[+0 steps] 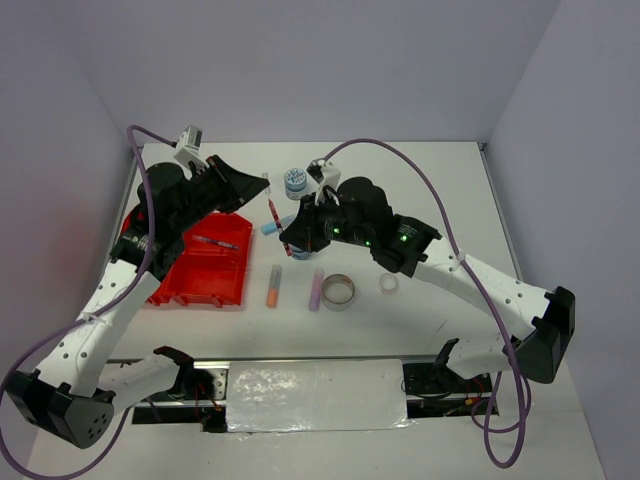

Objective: Sort the stationery into containers
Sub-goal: Close the pen cap on the pen.

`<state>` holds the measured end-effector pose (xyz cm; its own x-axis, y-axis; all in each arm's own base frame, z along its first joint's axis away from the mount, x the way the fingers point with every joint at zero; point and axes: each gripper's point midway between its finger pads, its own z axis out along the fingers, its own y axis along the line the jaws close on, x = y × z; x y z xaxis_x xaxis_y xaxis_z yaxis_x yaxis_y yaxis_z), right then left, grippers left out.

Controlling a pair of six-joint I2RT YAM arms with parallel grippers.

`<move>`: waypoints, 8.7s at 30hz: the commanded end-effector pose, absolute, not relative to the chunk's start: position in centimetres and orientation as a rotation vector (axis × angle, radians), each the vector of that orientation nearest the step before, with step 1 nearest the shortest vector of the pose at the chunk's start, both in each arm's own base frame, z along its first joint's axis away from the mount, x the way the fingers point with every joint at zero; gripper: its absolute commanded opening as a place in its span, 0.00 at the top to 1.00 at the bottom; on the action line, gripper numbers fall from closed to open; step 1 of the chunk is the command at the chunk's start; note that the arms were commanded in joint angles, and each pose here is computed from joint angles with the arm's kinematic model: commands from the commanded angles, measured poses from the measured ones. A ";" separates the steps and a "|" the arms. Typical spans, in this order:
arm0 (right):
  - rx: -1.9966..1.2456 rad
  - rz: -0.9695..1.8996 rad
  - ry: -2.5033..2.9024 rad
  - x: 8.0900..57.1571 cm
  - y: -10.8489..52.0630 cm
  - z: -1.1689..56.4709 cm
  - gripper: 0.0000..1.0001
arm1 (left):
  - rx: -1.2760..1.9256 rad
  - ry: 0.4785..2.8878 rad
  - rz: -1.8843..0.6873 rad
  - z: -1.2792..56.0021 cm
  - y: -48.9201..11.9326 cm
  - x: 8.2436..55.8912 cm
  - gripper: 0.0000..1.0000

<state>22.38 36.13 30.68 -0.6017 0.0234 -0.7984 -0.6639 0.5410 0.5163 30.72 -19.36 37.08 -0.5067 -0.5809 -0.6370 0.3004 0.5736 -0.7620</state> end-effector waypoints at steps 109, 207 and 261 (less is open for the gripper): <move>-0.481 1.090 1.889 24.4 37.2 34.9 1.00 | -0.215 1.707 -1.118 39.3 -18.6 29.7 1.00; -0.780 1.309 1.380 21.3 38.2 43.9 1.00 | 0.427 1.446 -1.172 48.2 -21.5 23.5 0.01; -0.768 1.100 1.117 26.3 36.1 58.1 1.00 | 0.477 2.035 -1.495 31.4 -29.0 19.4 1.00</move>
<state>24.02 38.44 39.47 -0.4311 -0.1370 -0.8918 -0.8752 0.3037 0.3764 27.62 -23.87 46.33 -0.2783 -0.4801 -0.8319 0.7471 0.4362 -0.5016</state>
